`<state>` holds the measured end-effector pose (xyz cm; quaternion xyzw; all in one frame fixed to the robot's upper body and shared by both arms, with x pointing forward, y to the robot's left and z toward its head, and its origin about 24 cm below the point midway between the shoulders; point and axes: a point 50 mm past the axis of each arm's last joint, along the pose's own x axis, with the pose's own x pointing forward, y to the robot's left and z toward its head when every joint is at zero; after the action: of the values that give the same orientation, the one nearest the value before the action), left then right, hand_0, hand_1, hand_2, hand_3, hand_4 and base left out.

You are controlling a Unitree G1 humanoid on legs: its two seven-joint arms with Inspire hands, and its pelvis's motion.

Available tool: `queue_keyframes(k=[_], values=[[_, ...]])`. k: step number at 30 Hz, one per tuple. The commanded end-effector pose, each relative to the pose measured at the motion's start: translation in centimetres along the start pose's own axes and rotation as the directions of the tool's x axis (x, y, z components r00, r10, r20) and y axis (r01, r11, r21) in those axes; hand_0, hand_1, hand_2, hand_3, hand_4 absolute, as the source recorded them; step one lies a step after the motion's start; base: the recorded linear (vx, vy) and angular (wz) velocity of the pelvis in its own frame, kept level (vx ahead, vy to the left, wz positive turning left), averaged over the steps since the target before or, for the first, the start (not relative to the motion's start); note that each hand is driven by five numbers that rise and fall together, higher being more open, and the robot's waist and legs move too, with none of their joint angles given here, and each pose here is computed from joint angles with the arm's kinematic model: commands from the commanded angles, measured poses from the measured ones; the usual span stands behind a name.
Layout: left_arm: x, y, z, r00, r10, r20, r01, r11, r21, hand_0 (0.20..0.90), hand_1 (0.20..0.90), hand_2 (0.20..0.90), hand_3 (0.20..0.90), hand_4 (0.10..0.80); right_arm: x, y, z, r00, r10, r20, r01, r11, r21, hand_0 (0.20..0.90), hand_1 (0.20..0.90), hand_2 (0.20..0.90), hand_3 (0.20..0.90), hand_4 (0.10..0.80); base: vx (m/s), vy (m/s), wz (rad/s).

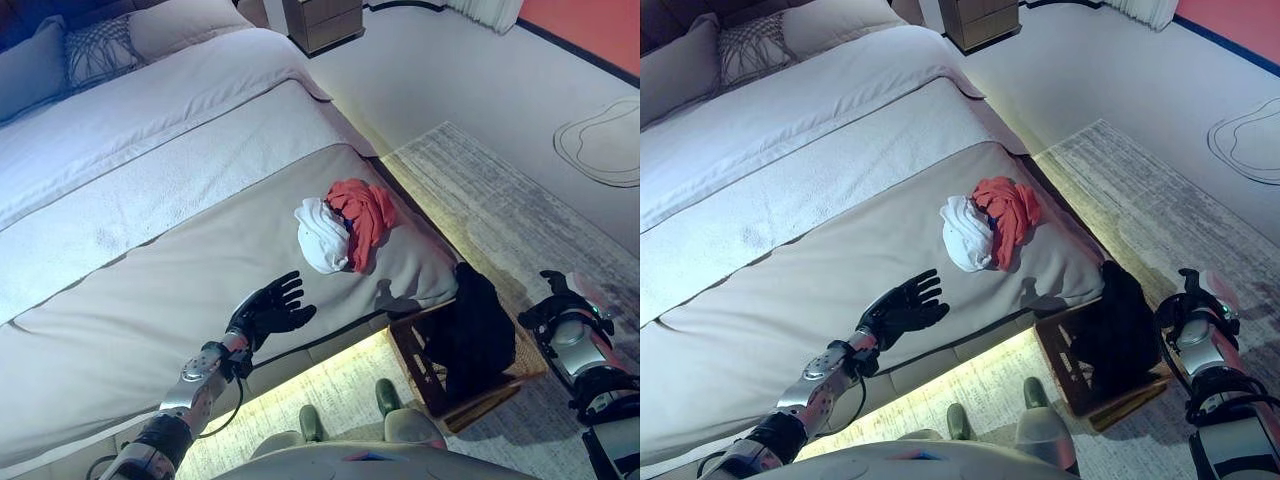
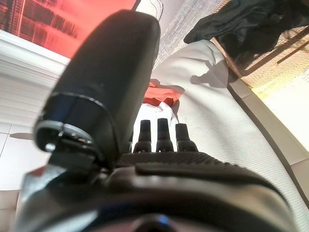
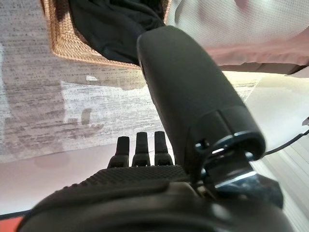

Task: Pick up the clothes from the bed and place them into the basket

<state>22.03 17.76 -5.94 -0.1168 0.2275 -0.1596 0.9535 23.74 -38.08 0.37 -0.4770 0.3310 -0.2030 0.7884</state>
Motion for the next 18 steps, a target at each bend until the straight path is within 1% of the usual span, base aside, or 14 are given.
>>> queue_keyframes(k=[1,4,9,13,16,18], values=[[0.5,0.7,3.4,0.99,-0.024,0.136,0.013,0.997,0.081,0.9,0.9,0.9,0.9,0.8,0.6,-3.0,3.1,0.976,-0.171,0.137,0.171,0.985,0.012,0.9,0.9,0.9,0.9,0.8,0.036,-0.009,0.05],[0.6,0.6,3.4,0.99,-0.014,0.139,0.004,0.997,0.073,0.9,0.9,0.9,0.9,0.8,0.3,-4.5,6.6,0.941,-0.238,0.24,0.236,0.971,0.036,0.9,0.9,0.9,0.9,0.8,0.034,-0.004,0.07],[0.9,0.5,3.2,0.99,0.01,0.143,-0.02,0.997,0.069,0.9,0.9,0.9,0.9,0.8,-0.6,-8.1,13.7,0.85,-0.314,0.423,0.329,0.943,0.039,0.9,0.9,0.9,0.9,0.8,0.051,0.033,0.12],[0.7,0.7,2.8,0.989,0.027,0.149,-0.037,0.997,0.068,0.9,0.9,0.9,0.9,0.8,-1.3,-10.6,17.2,0.796,-0.34,0.501,0.379,0.925,0.027,0.9,0.9,0.9,0.9,0.8,0.061,0.055,0.25],[0.5,0.8,3.1,0.983,0.03,0.182,-0.042,0.997,0.061,0.9,0.9,0.9,0.9,0.8,-2.2,-13.5,20.0,0.742,-0.374,0.557,0.44,0.898,0.017,0.9,0.9,0.9,0.9,0.8,-0.021,0.113,0.29],[0.5,0.8,3.4,0.981,0.03,0.194,-0.04,0.998,0.051,0.9,0.9,0.9,0.9,0.8,-2.6,-14.4,20.9,0.72,-0.386,0.577,0.463,0.886,0.016,0.9,0.9,0.9,0.9,0.8,-0.046,0.098,0.39]])
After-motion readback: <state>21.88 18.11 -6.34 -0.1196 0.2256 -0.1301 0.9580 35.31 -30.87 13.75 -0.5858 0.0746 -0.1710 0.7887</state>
